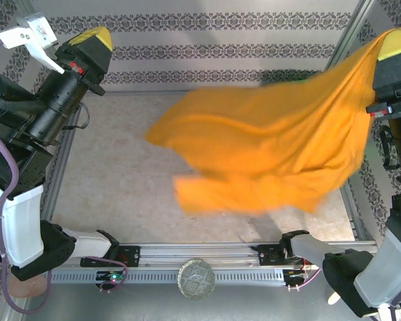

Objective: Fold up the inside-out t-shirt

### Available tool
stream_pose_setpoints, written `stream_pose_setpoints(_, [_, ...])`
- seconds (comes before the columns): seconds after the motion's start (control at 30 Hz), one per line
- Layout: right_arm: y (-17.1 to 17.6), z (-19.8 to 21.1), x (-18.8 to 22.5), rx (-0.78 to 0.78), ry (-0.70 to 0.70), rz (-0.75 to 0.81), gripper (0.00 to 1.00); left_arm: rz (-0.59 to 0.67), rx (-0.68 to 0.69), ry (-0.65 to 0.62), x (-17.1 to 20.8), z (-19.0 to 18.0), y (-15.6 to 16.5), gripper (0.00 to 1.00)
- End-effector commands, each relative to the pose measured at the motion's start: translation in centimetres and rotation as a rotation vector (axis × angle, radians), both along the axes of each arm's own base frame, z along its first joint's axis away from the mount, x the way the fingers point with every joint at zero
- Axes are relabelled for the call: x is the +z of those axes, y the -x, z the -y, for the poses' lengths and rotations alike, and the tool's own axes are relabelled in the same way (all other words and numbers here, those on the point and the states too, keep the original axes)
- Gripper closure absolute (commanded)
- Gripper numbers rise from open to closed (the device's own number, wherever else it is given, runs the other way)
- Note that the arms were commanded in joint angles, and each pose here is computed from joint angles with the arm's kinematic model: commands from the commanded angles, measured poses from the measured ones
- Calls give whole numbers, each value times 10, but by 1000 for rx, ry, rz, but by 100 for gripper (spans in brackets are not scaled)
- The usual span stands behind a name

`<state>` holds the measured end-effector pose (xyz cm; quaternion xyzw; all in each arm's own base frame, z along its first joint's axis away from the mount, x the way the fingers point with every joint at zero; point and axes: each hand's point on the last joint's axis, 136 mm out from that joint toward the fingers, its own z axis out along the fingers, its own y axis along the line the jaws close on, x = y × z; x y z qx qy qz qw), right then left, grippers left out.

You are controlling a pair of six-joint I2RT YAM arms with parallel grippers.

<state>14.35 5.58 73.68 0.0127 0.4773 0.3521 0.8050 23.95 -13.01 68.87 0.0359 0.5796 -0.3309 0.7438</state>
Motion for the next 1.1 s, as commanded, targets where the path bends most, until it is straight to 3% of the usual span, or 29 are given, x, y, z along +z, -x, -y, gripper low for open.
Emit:
stream_pose_setpoints(0.0, [-106,-7,-52,-52,32,-247,100,-68,136,-80,-25,-4,-35,100])
stream_pose_setpoints(0.1, [-138,-20,-67,4,35,-311,100,-123,176,-146,-45,0,-60,100])
stream_pose_setpoints(0.3, [-178,-39,-91,44,78,-393,100,-238,54,-232,-92,34,-85,100])
stream_pose_setpoints(0.57, [-193,-66,-96,78,125,-406,100,-394,-248,-221,-180,97,-81,62])
stream_pose_setpoints(0.77, [-185,-82,-84,87,151,-373,100,-488,-350,-235,-254,148,-58,42])
stream_pose_setpoints(0.97, [-175,-96,-83,98,173,-361,100,-528,-406,-284,-295,207,-52,36])
stream_pose_setpoints(1.07, [-169,-99,-83,99,185,-359,100,-547,-310,-311,-308,208,-68,36])
